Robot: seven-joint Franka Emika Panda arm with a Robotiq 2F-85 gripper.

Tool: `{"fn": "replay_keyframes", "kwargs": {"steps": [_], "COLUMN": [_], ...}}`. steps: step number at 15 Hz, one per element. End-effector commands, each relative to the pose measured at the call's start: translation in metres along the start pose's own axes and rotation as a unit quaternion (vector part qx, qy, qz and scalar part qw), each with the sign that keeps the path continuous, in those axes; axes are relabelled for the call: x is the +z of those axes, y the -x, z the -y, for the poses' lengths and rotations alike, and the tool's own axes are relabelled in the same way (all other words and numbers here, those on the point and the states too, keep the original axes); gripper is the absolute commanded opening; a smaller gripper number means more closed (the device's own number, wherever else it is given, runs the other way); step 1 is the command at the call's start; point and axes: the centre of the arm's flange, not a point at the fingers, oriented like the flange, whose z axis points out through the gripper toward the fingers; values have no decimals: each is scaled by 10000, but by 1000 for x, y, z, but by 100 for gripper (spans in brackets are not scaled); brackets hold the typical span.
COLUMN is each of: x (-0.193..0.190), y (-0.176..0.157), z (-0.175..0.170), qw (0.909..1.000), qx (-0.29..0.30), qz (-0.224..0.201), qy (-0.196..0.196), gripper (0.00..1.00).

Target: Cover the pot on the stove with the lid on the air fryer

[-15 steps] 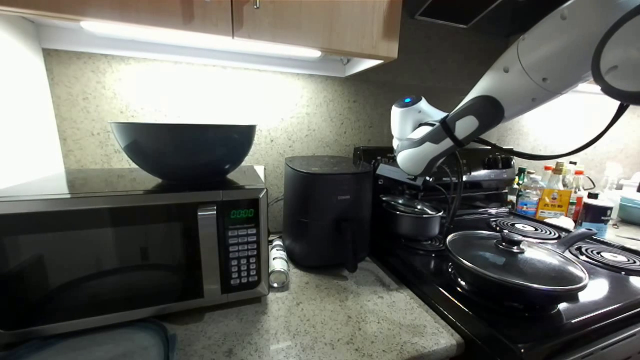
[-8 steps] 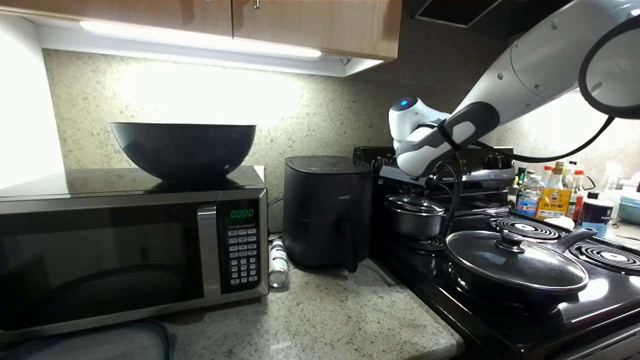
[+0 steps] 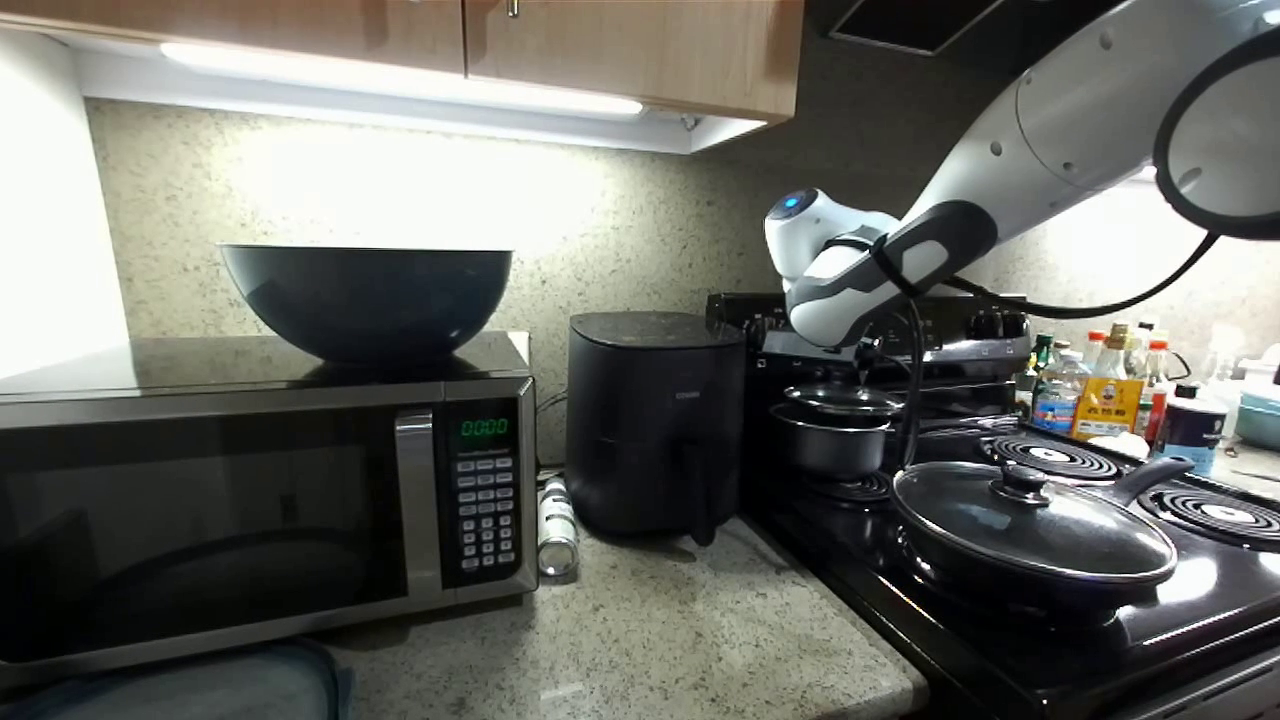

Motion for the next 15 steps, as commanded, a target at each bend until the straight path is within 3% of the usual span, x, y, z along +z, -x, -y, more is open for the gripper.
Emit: {"fn": "replay_keyframes", "kwargs": {"steps": [1,15], "x": [-7,13], "y": [-2,5], "z": [6,15], "qw": [9998,9998], "qx": [-194,-139], "qz": [-4,128], "qy": [20,-63], "gripper": [23,23]}}
